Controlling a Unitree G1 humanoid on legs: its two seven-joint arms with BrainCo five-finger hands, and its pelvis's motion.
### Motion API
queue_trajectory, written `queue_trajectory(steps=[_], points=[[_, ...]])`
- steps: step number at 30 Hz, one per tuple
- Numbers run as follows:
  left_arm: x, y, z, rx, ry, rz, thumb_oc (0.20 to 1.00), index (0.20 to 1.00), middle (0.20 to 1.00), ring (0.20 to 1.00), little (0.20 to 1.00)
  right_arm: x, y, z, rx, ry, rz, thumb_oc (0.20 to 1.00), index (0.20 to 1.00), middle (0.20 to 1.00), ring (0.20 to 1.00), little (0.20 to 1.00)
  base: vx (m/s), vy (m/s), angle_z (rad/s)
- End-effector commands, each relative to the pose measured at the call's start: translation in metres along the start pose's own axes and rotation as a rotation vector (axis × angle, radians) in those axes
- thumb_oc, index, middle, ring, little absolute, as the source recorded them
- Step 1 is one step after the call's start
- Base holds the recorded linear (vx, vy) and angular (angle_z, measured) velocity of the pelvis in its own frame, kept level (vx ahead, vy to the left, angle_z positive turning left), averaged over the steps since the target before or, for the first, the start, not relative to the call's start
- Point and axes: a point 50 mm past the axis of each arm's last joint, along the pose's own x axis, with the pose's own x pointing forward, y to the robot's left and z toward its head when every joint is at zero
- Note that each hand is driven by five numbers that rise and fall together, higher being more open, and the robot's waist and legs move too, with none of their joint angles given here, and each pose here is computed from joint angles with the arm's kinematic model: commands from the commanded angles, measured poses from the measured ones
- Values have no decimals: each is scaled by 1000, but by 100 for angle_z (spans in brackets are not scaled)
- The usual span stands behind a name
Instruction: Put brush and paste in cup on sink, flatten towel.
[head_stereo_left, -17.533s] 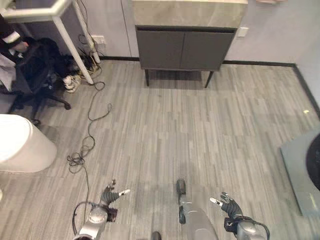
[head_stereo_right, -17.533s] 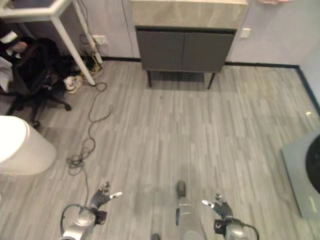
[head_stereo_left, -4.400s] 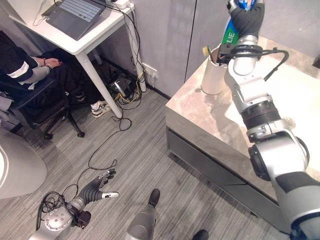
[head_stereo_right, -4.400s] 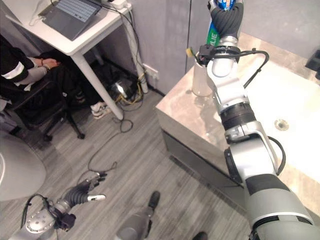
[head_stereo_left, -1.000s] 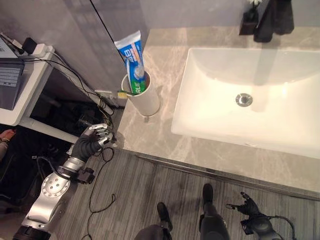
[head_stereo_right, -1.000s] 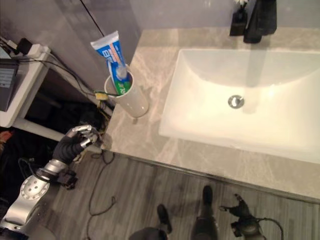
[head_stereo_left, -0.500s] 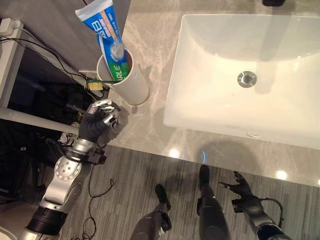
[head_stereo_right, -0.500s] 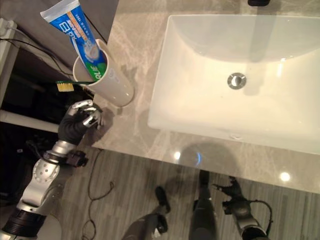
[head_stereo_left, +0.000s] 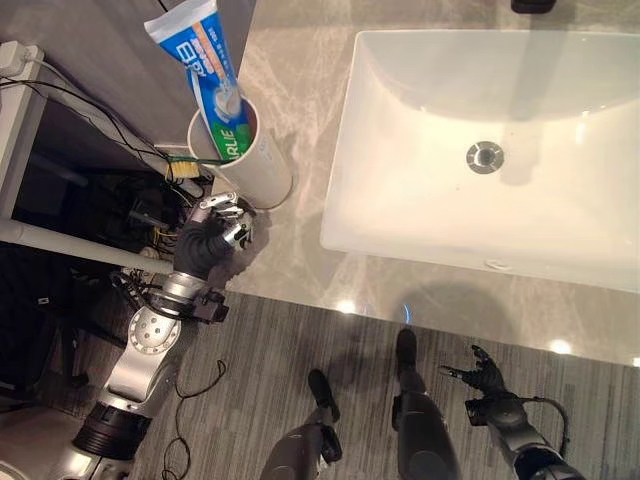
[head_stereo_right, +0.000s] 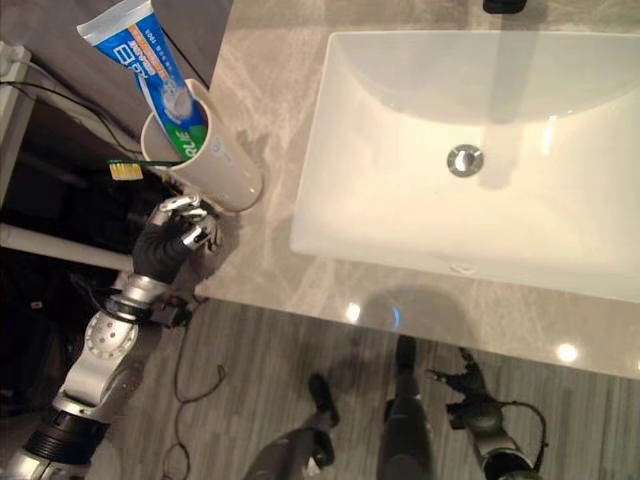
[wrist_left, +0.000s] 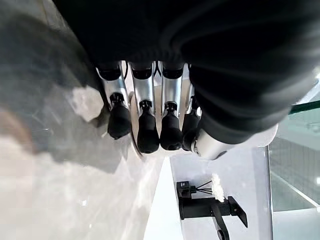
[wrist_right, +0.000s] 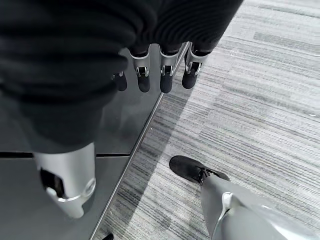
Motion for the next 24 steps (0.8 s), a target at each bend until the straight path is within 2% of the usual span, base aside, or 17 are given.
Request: queue_trajectory(steps=[1, 16, 24], points=[[-2, 8, 0, 130, 10, 16, 200, 200, 200, 200, 200, -4, 15, -3, -2, -8, 33, 1000, 1000, 1000, 1000, 1000, 0, 0, 0], [38, 21, 20, 182, -92, 106, 200, 200, 200, 200, 200, -3, 8, -3, 27, 9, 9, 1000, 1000, 1000, 1000, 1000, -1, 0, -1], [93, 24, 34, 212, -140, 165, 200, 200, 200, 200, 200, -1, 4, -7, 68, 48, -20, 1000, 1000, 1000, 1000, 1000, 7, -2, -8]])
